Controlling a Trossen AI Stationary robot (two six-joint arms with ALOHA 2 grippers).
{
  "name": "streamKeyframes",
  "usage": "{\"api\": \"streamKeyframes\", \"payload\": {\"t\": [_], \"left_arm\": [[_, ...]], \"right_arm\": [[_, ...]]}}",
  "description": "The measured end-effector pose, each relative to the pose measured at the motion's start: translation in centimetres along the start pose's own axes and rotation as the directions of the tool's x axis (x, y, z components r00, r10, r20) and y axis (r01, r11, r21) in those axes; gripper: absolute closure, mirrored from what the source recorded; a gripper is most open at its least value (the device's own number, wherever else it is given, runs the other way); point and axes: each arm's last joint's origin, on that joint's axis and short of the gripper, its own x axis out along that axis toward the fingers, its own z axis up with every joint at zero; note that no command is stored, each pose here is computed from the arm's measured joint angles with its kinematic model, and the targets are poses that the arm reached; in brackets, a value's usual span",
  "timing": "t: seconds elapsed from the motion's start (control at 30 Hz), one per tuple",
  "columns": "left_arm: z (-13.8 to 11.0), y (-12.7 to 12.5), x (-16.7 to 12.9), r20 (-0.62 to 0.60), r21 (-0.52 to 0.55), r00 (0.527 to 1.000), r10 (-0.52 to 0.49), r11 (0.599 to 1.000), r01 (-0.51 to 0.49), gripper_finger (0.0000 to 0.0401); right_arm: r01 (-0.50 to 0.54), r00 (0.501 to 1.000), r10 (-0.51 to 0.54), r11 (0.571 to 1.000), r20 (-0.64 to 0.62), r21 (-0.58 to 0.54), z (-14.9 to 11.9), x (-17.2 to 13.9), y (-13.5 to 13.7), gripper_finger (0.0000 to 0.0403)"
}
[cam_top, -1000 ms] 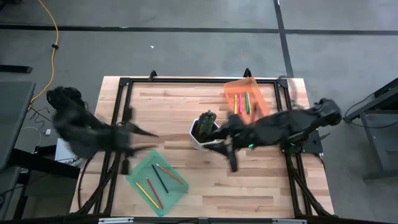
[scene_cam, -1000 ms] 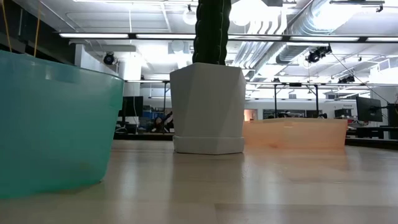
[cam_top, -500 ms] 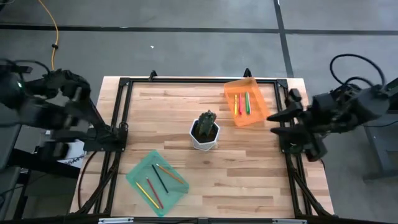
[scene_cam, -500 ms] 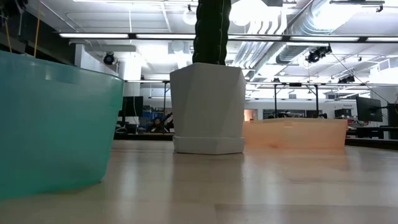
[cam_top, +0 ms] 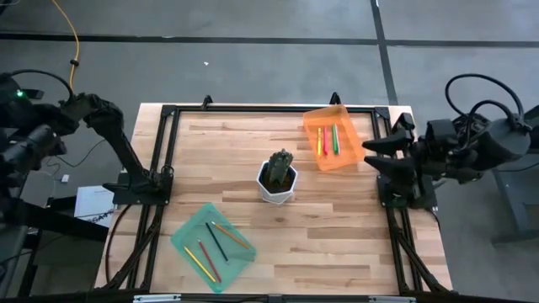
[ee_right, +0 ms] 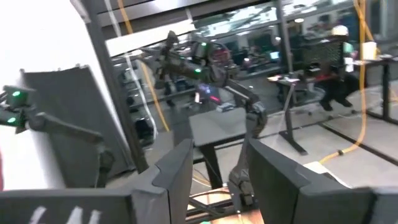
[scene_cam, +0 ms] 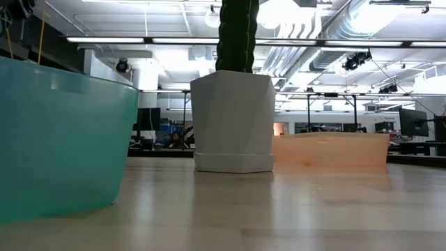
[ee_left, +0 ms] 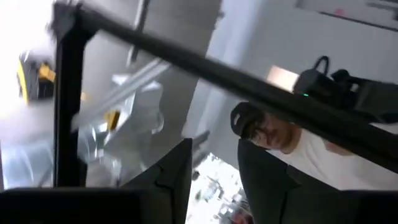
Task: Sort pens & pencils
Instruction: Return to Home Position
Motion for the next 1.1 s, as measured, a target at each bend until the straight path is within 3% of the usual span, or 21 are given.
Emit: {"api": "streamKeyframes", "payload": {"t": [0.17,0.23,0.3,0.47,0.6,0.73,0.83,1.1], "left_arm": [[0.9,0.3,-1.4,0.106,0.136,0.991,-0.080,0.988,0.066,0.0284],[1.4,0.6,-2.3,0.176,0.160,0.978,-0.111,0.984,0.083,0.0284],[1.7,1.0,-3.0,0.163,0.157,0.981,-0.103,0.985,0.077,0.0284],[1.3,1.7,-3.7,-0.092,0.134,0.995,0.029,0.991,-0.016,0.0284],[0.5,1.8,-3.5,-0.314,0.173,0.941,0.123,0.982,-0.070,0.0284],[0.1,1.5,-3.4,-0.398,0.187,0.907,0.137,0.980,-0.066,0.0284],[-0.6,1.4,-2.9,-0.528,0.257,0.826,0.198,0.964,-0.067,0.0287],[-0.7,1.7,-3.3,-0.602,0.323,0.757,0.255,0.945,-0.061,0.0321]], "right_arm": [[0.076,0.997,-0.076,0.996,0.001,0.038,-0.4,0.4,0.2,0.0261],[0.109,0.994,-0.109,0.992,0.001,0.057,-0.6,0.6,0.4,0.0261],[0.129,0.992,-0.130,0.989,0.000,0.076,-0.8,0.9,0.5,0.0261],[0.167,0.986,-0.167,0.981,-0.010,0.102,-1.7,1.7,1.3,0.0261],[0.197,0.980,-0.197,0.975,-0.016,0.104,-2.3,2.2,1.8,0.0261],[0.199,0.980,-0.198,0.974,-0.018,0.107,-2.5,2.4,1.9,0.0261],[0.199,0.980,-0.199,0.974,-0.018,0.108,-2.5,2.4,1.9,0.0261],[0.222,0.975,-0.222,0.969,-0.013,0.103,-2.4,2.4,1.8,0.0261]]}}
